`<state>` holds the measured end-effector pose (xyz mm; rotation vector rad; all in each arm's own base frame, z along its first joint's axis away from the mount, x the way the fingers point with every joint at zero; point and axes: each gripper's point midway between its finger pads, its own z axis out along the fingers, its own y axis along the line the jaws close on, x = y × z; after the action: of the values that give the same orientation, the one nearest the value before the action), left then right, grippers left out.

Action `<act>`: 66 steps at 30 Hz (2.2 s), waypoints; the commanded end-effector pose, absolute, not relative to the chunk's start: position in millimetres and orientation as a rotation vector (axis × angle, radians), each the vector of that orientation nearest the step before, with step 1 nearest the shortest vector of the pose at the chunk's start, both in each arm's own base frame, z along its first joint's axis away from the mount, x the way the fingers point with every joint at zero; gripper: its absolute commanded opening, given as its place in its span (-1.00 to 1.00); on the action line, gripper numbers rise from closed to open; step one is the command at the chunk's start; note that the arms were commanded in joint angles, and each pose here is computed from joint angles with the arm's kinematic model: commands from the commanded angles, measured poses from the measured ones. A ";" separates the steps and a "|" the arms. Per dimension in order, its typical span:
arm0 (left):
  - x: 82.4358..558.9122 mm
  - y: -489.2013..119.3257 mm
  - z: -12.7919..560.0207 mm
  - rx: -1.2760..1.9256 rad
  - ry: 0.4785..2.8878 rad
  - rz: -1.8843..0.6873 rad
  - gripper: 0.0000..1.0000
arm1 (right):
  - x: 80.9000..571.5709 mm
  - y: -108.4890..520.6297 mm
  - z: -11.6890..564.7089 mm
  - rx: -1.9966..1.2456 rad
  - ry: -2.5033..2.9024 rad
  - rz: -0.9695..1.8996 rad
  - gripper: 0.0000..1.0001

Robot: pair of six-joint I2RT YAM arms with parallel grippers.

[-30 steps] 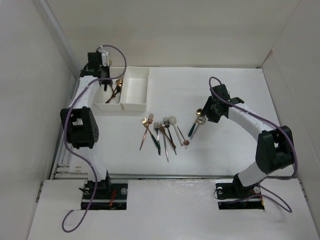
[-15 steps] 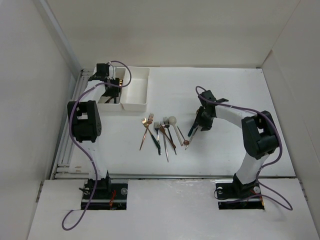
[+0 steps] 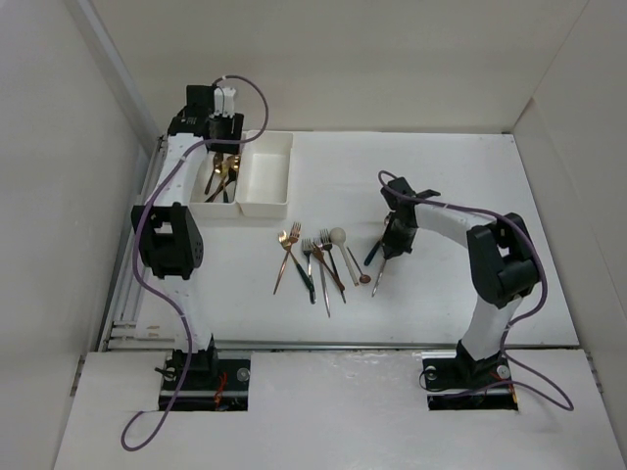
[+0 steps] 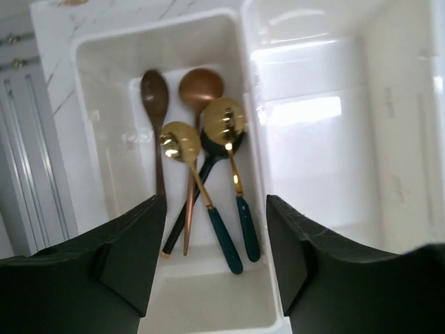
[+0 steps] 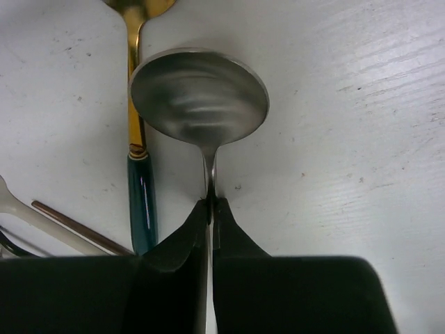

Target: Sort the eating utensils into containers

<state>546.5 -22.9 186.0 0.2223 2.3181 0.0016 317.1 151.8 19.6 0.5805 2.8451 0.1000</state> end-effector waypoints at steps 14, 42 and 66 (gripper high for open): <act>422.8 -246.8 277.1 1.020 1.905 -1.042 0.94 | 422.9 209.7 238.6 0.378 2.228 0.311 -1.00; 412.4 -284.8 243.6 0.901 1.970 -1.354 -1.00 | 456.5 349.7 304.6 0.092 2.059 0.867 -1.00; 539.9 23.6 126.0 0.074 2.410 0.373 -0.54 | 366.5 167.8 84.7 0.457 2.671 0.092 0.64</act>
<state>538.1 11.4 123.8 0.0928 2.4357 0.2635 380.3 176.1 95.2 0.4640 2.6335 0.1592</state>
